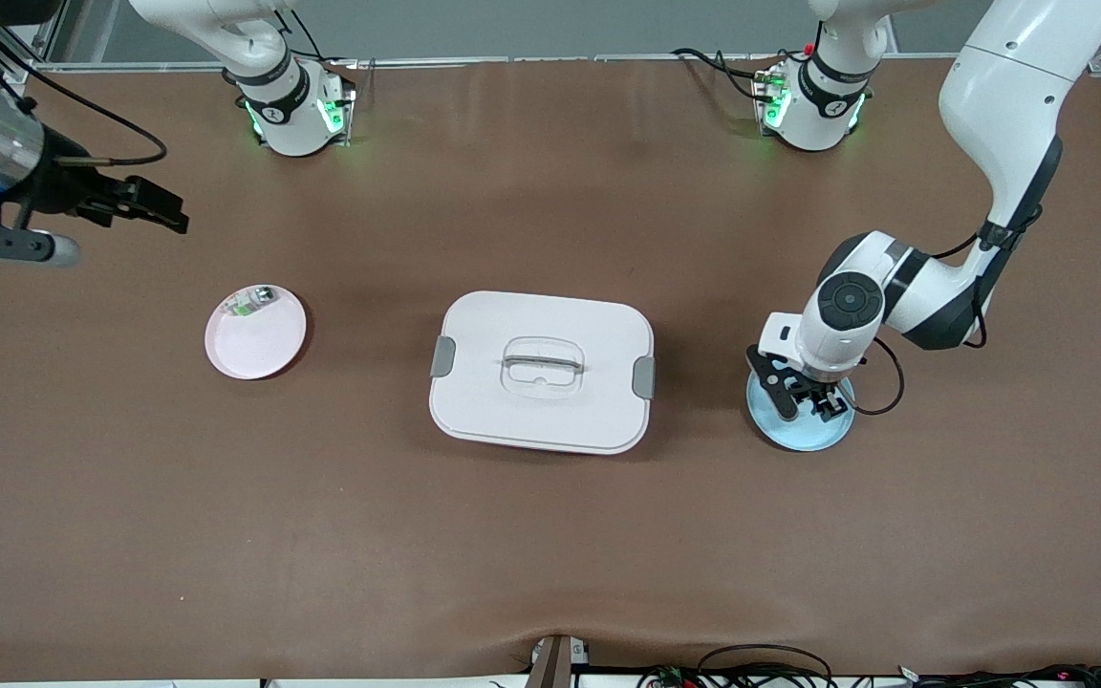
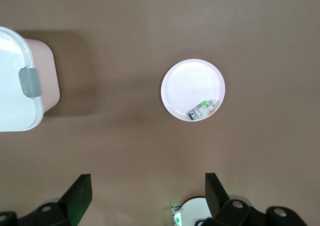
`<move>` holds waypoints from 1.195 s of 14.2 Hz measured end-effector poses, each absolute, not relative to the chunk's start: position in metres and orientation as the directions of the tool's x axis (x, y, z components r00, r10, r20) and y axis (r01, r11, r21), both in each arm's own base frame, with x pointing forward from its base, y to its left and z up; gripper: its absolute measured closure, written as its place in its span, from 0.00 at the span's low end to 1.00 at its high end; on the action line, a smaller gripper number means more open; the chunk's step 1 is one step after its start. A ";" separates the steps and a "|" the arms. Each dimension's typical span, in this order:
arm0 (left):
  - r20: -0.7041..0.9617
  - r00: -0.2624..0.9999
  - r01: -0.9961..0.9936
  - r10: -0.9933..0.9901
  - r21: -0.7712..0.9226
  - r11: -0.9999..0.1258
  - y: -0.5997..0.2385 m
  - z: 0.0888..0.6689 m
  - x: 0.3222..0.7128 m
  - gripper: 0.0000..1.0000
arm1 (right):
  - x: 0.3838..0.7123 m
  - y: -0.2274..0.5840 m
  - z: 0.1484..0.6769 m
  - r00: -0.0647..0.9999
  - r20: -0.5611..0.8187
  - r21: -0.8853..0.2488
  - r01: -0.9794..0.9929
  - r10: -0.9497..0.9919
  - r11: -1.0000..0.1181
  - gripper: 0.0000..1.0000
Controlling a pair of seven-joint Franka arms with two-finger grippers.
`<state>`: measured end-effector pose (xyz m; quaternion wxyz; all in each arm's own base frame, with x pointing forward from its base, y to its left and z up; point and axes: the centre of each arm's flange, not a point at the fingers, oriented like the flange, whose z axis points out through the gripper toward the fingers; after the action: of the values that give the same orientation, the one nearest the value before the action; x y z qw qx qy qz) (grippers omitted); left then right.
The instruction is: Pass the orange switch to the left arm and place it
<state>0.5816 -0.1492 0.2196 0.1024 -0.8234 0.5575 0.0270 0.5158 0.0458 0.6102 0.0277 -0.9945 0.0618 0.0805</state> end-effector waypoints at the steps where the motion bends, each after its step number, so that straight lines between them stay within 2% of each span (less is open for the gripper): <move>1: -0.149 0.388 -0.918 -0.910 -0.154 -0.366 -0.150 0.227 0.586 0.04 | 0.513 0.033 0.610 0.981 -0.152 -0.051 -0.129 -0.120 -0.990 0.00; 2: -0.134 0.411 -0.906 -0.902 -0.173 -0.387 -0.151 0.238 0.591 0.00 | 0.511 0.021 0.609 0.983 -0.141 -0.057 -0.129 -0.120 -0.990 0.00; 7: 0.000 0.615 -0.777 -0.788 -0.172 -0.606 -0.156 0.336 0.614 0.00 | 0.497 -0.026 0.599 0.989 -0.093 -0.072 -0.125 -0.118 -0.990 0.00; 12: -0.018 0.863 -0.503 -0.505 -0.118 -0.856 -0.146 0.451 0.628 0.00 | 0.495 -0.030 0.613 0.993 -0.010 -0.034 -0.116 -0.116 -0.993 0.00; 17: 0.012 0.973 -0.229 -0.232 -0.109 -0.967 -0.158 0.508 0.623 0.00 | 0.500 -0.029 0.634 0.993 0.039 -0.029 -0.111 -0.112 -0.993 0.00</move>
<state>0.6229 -0.1575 0.5084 0.0534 -0.9917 0.1163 -0.0123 0.5005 -0.0287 0.6342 0.0133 -0.9981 0.0559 -0.0205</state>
